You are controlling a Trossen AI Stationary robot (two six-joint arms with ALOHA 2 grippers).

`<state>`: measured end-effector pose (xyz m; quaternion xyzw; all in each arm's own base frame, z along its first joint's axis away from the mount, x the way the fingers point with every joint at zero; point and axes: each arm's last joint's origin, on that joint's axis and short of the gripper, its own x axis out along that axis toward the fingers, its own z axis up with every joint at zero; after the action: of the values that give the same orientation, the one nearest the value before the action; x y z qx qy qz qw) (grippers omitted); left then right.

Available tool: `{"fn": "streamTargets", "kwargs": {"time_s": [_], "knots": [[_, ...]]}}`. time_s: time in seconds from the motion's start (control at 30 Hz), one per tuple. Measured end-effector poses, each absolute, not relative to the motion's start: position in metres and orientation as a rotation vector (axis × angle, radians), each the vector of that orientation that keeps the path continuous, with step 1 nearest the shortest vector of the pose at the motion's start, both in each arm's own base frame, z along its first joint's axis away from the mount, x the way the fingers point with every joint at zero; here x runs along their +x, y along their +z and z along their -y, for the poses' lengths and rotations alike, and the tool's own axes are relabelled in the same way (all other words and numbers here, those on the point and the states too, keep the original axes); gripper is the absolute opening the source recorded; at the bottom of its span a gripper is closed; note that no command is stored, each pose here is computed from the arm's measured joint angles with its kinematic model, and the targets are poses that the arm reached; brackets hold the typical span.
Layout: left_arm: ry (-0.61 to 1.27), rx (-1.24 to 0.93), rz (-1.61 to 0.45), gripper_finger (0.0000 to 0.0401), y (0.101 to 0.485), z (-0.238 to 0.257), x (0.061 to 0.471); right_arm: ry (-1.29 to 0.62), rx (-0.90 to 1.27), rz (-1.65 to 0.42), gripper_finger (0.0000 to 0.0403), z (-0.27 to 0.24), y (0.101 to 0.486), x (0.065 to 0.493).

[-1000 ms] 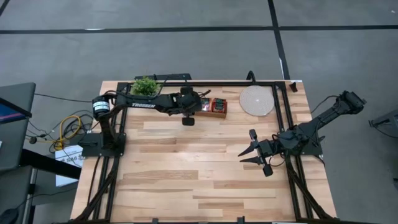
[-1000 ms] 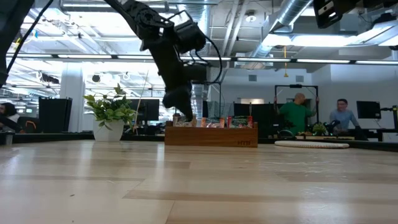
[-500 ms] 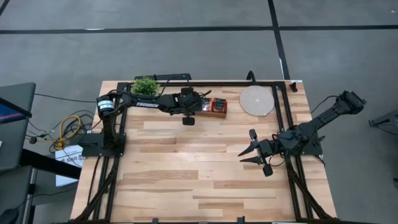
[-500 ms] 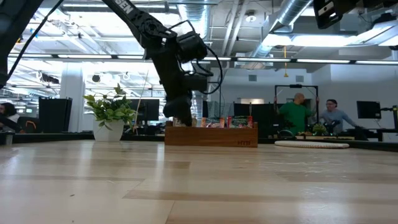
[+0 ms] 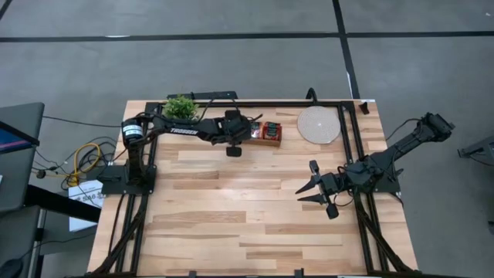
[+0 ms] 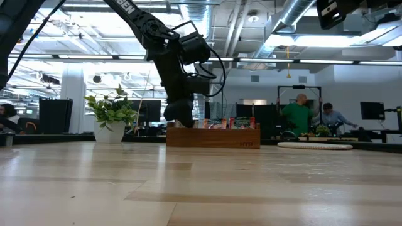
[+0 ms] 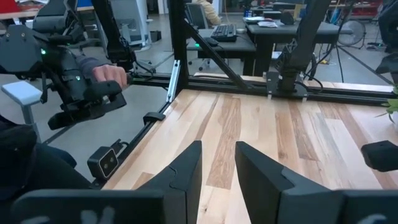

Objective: Pick & Place Tea
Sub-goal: Adjust the brown tea bags in the left section of the wooden organizer

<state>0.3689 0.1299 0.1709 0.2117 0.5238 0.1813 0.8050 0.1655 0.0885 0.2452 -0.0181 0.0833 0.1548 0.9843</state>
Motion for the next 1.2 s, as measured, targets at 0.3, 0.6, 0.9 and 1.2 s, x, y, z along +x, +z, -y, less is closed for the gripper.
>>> {"fn": "streamTargets", "kwargs": {"time_s": [0.3,0.6,0.9,1.2], "knots": [[0.467,0.501,-1.142,0.0115,0.174,-0.125,0.368,0.310,-0.026,-0.169,0.0090,-0.089,0.245,0.166],[0.492,0.470,-1.097,0.0115,0.203,-0.120,0.358,0.310,-0.026,-0.169,0.0090,-0.089,0.245,0.166],[0.527,0.417,-1.040,0.0115,0.231,-0.127,0.343,0.310,-0.025,-0.168,0.0090,-0.089,0.245,0.166],[0.439,0.302,-0.999,0.0115,0.223,-0.150,0.341,0.311,-0.026,-0.168,0.0090,-0.089,0.245,0.166]]}}
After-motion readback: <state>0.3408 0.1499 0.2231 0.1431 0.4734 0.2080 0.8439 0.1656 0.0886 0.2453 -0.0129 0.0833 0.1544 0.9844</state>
